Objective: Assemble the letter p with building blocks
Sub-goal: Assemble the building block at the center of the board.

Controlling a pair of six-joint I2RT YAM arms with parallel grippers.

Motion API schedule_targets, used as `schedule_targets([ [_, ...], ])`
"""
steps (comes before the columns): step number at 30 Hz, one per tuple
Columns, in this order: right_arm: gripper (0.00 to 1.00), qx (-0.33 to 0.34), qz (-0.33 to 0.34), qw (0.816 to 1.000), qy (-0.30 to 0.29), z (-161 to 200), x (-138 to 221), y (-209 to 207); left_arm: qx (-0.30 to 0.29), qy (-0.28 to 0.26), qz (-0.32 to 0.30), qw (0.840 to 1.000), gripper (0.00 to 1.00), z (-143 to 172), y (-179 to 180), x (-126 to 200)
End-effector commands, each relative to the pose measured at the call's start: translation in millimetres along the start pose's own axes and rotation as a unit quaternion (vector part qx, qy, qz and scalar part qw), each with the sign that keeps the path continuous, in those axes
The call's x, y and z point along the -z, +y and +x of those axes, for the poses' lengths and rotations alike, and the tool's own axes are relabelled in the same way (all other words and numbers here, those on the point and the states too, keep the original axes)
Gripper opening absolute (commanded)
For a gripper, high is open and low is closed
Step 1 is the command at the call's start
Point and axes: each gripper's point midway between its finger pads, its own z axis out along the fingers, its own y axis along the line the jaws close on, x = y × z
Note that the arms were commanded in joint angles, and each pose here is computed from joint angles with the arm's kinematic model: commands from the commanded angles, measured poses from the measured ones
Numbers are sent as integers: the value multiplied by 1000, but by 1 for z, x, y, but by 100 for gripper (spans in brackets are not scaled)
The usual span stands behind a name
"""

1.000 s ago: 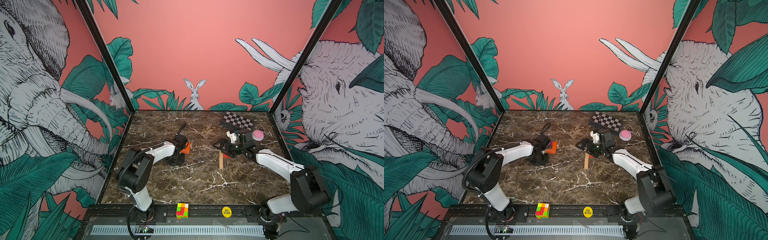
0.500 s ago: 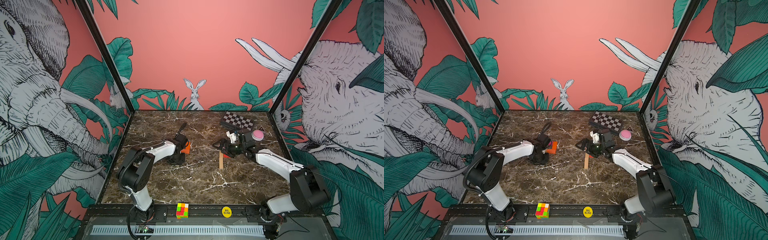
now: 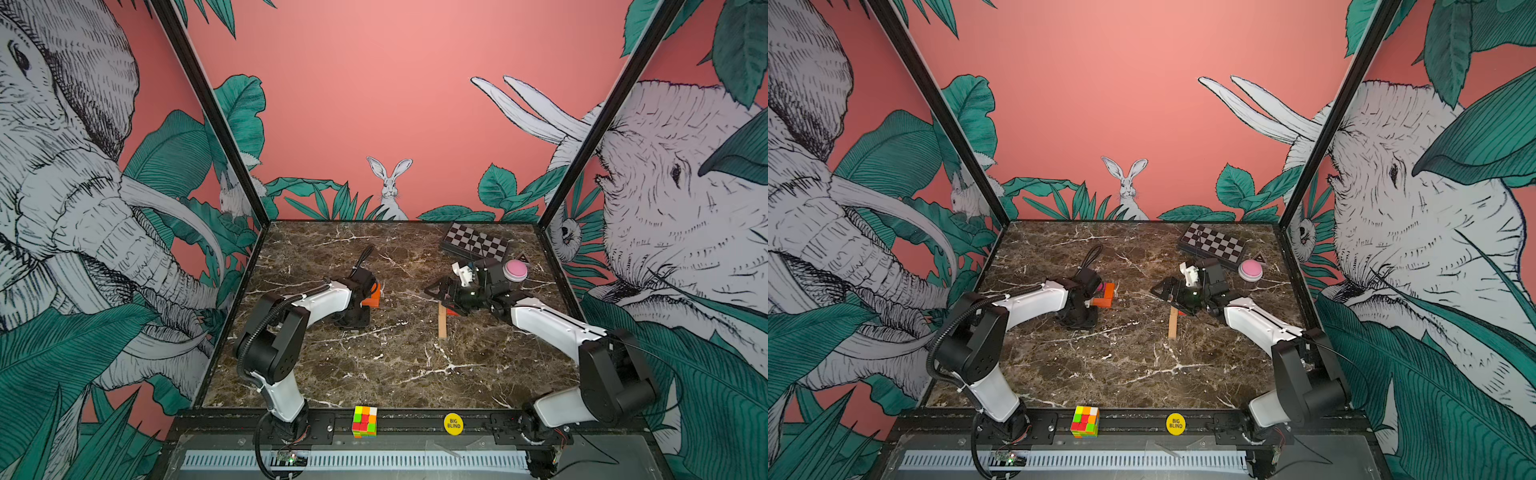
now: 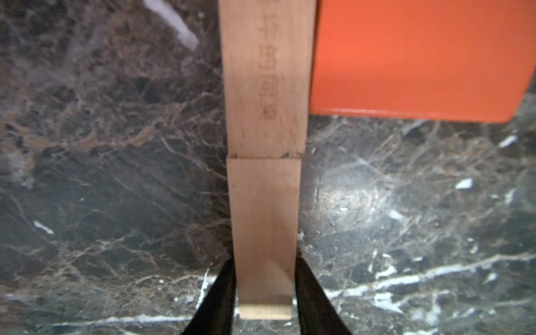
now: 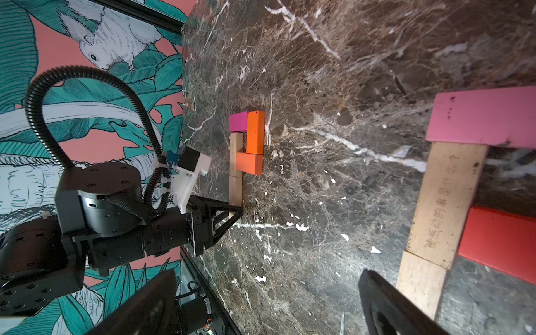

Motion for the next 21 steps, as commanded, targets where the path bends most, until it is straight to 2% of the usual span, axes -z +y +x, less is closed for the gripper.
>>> schedule_targets([
  [1,99,10,-15,1000,-5,-3,-2,8,-3,9,-15,1000,40,5,4,2],
  [9,98,12,-16,1000,-6,-3,-2,9,-3,7,-14,1000,43,8,5,5],
  [13,99,12,-16,1000,-7,-2,-1,9,-3,-8,-4,1000,45,8,5,16],
  [16,98,14,-15,1000,-10,-4,-1,10,-4,-31,11,999,45,5,3,37],
  [21,99,35,-5,999,-19,-12,4,16,-6,-97,50,994,45,-11,-5,93],
])
